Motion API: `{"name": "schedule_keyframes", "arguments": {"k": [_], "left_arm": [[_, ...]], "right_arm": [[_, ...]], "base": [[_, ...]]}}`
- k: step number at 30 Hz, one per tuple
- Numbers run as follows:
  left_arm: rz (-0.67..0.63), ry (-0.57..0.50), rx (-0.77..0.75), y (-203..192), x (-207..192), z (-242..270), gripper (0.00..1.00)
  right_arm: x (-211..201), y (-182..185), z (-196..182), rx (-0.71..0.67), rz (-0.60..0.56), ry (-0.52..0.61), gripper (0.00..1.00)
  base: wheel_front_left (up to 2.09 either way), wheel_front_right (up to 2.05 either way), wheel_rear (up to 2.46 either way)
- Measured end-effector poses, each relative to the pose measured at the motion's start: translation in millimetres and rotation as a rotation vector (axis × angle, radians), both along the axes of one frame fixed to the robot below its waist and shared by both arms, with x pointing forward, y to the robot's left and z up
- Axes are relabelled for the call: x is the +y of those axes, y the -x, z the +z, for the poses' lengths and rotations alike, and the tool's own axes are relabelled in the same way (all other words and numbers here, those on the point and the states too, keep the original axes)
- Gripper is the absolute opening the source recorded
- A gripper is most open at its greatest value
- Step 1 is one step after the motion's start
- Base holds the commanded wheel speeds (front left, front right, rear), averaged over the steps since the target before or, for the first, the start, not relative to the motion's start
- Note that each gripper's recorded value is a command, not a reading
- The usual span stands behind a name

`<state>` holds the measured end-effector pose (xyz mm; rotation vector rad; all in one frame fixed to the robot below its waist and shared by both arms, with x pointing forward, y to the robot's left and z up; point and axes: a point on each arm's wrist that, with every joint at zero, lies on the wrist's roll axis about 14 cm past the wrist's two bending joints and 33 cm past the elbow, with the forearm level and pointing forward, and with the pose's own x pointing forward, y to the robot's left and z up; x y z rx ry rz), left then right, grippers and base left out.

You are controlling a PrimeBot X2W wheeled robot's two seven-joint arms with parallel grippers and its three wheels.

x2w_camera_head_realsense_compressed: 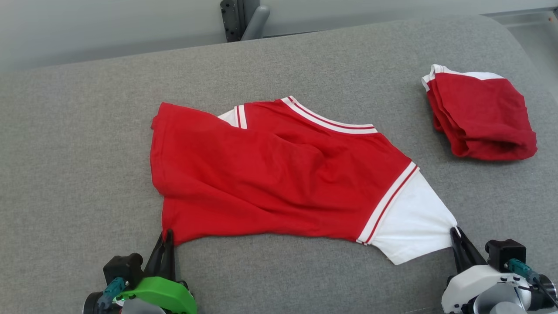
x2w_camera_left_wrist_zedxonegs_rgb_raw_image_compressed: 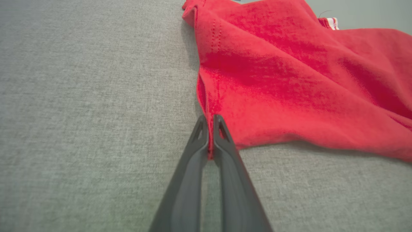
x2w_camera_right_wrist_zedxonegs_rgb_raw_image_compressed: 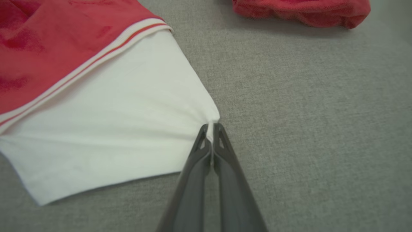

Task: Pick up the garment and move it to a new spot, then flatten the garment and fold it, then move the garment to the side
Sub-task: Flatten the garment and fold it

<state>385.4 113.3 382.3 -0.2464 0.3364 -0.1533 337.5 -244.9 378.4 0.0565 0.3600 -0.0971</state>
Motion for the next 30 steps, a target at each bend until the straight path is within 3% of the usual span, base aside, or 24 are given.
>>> {"name": "schedule_keyframes", "arguments": {"k": [4,8,9,10,11,12,16,20,25,30], "left_arm": [[0.016,0.013,-0.076,1,6,24,0.00],[0.027,0.030,-0.272,-14,13,85,0.00],[0.027,0.030,-0.272,-14,13,85,0.00],[0.010,0.003,-0.391,-20,15,122,0.00],[0.003,-0.009,-0.460,-25,16,145,0.00],[0.003,-0.009,-0.460,-25,16,145,0.00],[-0.030,-0.101,-0.752,-38,29,246,0.00],[-0.041,-0.223,-0.988,-35,49,346,0.00],[-0.028,-0.363,-1.062,-30,72,415,0.00],[-0.060,-0.359,-0.944,-54,72,404,0.00]], "right_arm": [[7,-18,35,-0.135,-0.014,-0.053,0.00],[20,-50,115,-0.400,0.017,-0.129,0.00],[20,-50,115,-0.400,0.017,-0.129,0.00],[21,-64,172,-0.564,0.047,-0.141,0.00],[22,-68,202,-0.646,0.070,-0.131,0.00],[22,-68,202,-0.646,0.070,-0.131,0.00],[26,-69,318,-0.951,0.157,-0.085,0.00],[36,-54,408,-1.173,0.237,-0.027,0.00],[52,-47,474,-1.292,0.303,0.003,0.00],[62,-79,471,-1.183,0.332,0.015,0.00]], "base": [[0.00,0.00,0.00],[0.00,0.00,0.00],[0.00,0.00,0.00],[0.00,0.00,0.00],[0.00,0.00,0.00],[0.00,0.00,0.00],[0.00,0.00,0.00],[0.00,0.00,0.00],[0.00,0.00,0.00],[0.00,0.00,0.00]]}}
